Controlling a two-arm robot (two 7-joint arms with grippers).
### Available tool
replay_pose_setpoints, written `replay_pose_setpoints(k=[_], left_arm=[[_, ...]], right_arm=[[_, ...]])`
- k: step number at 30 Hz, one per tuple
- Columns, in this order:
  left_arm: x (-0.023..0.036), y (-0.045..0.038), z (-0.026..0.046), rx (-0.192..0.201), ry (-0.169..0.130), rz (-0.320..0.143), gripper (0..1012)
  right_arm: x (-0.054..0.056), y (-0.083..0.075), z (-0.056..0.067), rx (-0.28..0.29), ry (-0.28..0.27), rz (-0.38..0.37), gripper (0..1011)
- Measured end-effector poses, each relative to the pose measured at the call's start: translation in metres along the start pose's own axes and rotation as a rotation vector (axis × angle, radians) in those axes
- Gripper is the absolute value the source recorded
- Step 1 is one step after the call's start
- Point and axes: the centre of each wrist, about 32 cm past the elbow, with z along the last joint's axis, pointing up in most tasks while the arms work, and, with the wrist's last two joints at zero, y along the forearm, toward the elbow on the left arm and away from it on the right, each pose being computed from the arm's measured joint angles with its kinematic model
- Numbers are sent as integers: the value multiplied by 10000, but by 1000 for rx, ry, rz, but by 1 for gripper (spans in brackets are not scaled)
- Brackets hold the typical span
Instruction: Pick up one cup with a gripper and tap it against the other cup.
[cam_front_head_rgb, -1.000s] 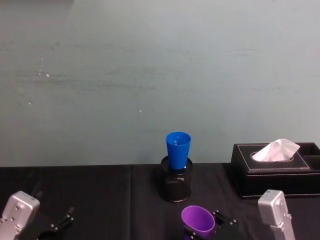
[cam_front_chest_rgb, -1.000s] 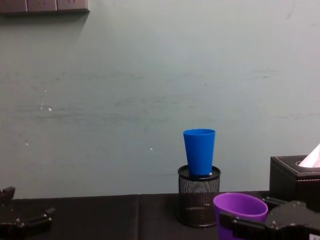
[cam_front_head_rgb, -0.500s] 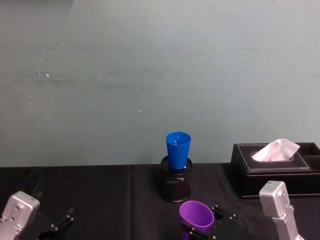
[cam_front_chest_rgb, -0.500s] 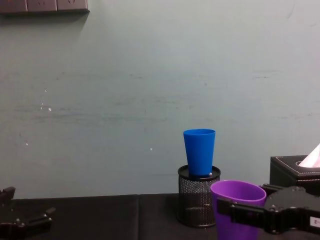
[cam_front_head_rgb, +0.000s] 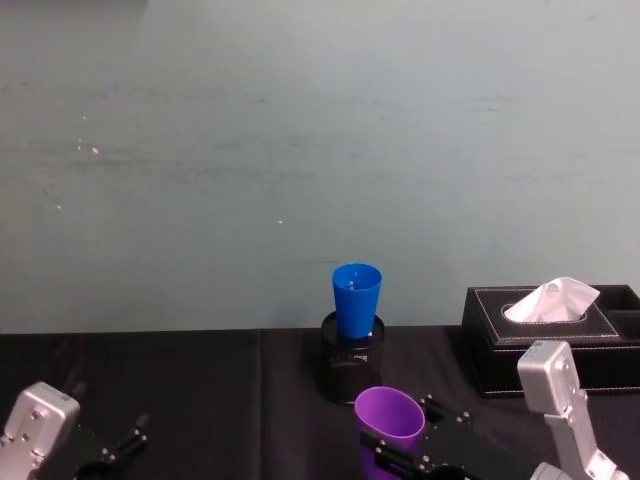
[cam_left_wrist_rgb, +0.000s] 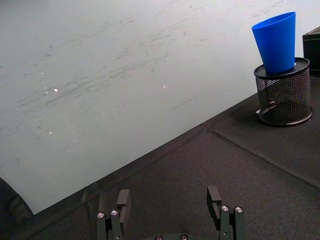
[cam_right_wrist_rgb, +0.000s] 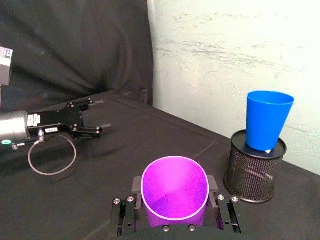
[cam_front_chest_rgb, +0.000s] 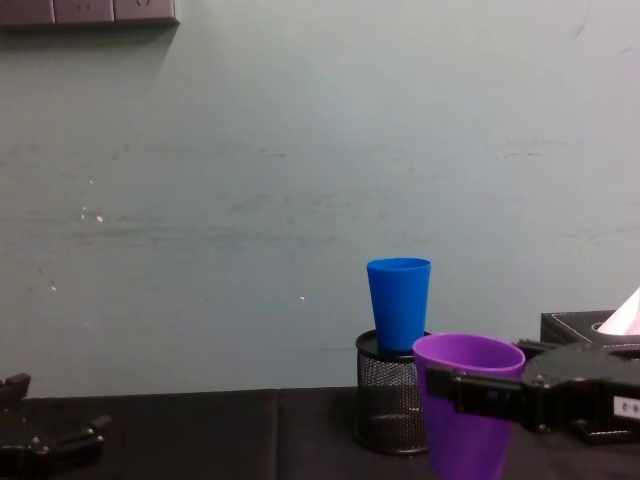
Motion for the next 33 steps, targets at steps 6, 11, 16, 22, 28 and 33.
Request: replay_pose_setpoints(k=[6,11,16,22,28,33], left_arm=[[0,0,0,0,0,0,1000],[0,0,0,0,0,0,1000],[0,0,0,0,0,0,1000],[0,0,0,0,0,0,1000],[0,0,0,0,0,0,1000],[0,0,0,0,0,0,1000]], right_arm=[[15,12,68,0,-5,5,735],[23,20,119,-5,-1,7,734],[27,21,164,-3,9,10,735],[43,19,245,-5,13,14,735],[51,18,291,-7,14,15,735],[50,31,322,-10,14,10,734]])
